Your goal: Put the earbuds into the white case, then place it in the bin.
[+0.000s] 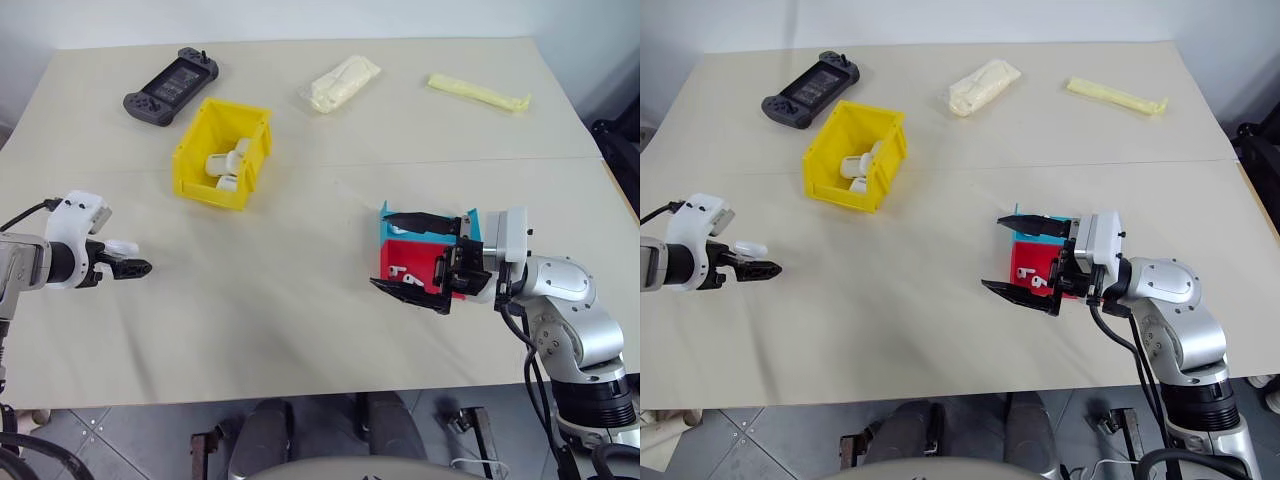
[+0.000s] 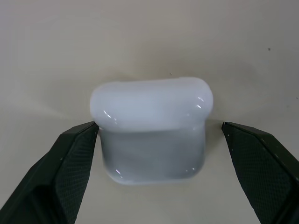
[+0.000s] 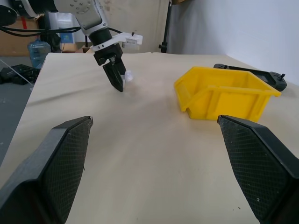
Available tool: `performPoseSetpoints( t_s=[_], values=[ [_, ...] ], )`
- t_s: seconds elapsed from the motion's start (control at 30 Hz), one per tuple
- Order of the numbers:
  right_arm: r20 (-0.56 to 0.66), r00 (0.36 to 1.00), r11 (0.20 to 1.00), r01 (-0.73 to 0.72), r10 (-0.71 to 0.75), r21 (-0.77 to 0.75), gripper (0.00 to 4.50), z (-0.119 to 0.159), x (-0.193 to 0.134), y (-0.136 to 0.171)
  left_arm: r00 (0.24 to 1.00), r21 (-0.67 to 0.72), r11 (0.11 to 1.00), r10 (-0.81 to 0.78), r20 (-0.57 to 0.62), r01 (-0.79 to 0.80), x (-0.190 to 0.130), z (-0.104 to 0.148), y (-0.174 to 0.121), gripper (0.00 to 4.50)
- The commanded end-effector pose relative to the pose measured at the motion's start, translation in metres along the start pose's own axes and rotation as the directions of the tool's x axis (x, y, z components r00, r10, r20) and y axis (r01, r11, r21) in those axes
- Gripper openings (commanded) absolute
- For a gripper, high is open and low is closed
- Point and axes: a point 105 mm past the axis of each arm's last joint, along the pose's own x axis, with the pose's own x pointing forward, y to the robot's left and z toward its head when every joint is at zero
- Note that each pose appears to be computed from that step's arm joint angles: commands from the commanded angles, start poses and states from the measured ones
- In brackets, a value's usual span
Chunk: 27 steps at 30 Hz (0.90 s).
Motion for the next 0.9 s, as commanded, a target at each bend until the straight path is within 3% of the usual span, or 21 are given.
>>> performPoseSetpoints(
  t_s=[0.03, 0.2, 0.33, 0.43, 0.47, 0.53, 0.6, 0.77, 0.9],
  values=[
    [0.025, 1.0, 0.998, 0.008, -0.007, -0.058, 4.5, 0.011, -0.002, -0.001, 0.998, -0.039, 0.999, 0.0, -0.059, -0.003, 0.007, -0.017, -0.002, 4.09],
    [0.025, 1.0, 0.998, 0.006, -0.005, -0.055, 4.5, 0.01, -0.002, -0.001, 0.999, -0.046, 0.999, 0.001, -0.042, -0.003, 0.006, -0.016, -0.002, 2.8],
    [0.018, 1.0, 0.999, 0.005, -0.004, -0.049, 4.5, 0.008, -0.004, -0.001, 0.993, -0.023, 0.998, -0.053, 0.103, 0.055, -0.003, -0.001, -0.01, 2.8],
    [0.008, 1.0, 0.999, 0.011, -0.01, -0.043, 4.5, 0.006, -0.007, -0.002, 0.933, 0.12, 0.987, -0.14, 0.331, 0.106, -0.017, 0.015, -0.026, 2.8],
    [0.004, 1.0, 0.999, 0.014, -0.014, -0.042, 4.5, 0.005, -0.008, -0.003, 0.89, 0.16, 0.978, -0.191, 0.415, 0.135, -0.023, 0.02, -0.035, 2.8],
    [-0.009, 1.0, 0.999, 0.022, -0.023, -0.046, 4.5, 0.004, -0.011, -0.005, 0.732, 0.273, 0.944, -0.319, 0.602, 0.187, -0.043, 0.032, -0.059, 2.8],
    [-0.036, 0.999, 0.998, 0.024, -0.026, -0.057, 4.5, 0.001, -0.014, -0.007, 0.587, 0.381, 0.902, -0.422, 0.691, 0.201, -0.057, 0.036, -0.084, 2.8],
    [-0.129, 0.989, 0.993, 0.064, -0.077, -0.102, 4.5, -0.006, -0.035, -0.011, 0.28, 0.566, 0.787, -0.617, 0.735, 0.247, -0.062, 0.046, -0.161, 2.8],
    [-0.217, 0.953, 0.973, 0.183, -0.21, -0.141, 4.5, -0.007, -0.075, -0.009, 0.068, 0.686, 0.637, -0.749, 0.66, 0.353, -0.053, 0.057, -0.23, 2.8]
  ],
)
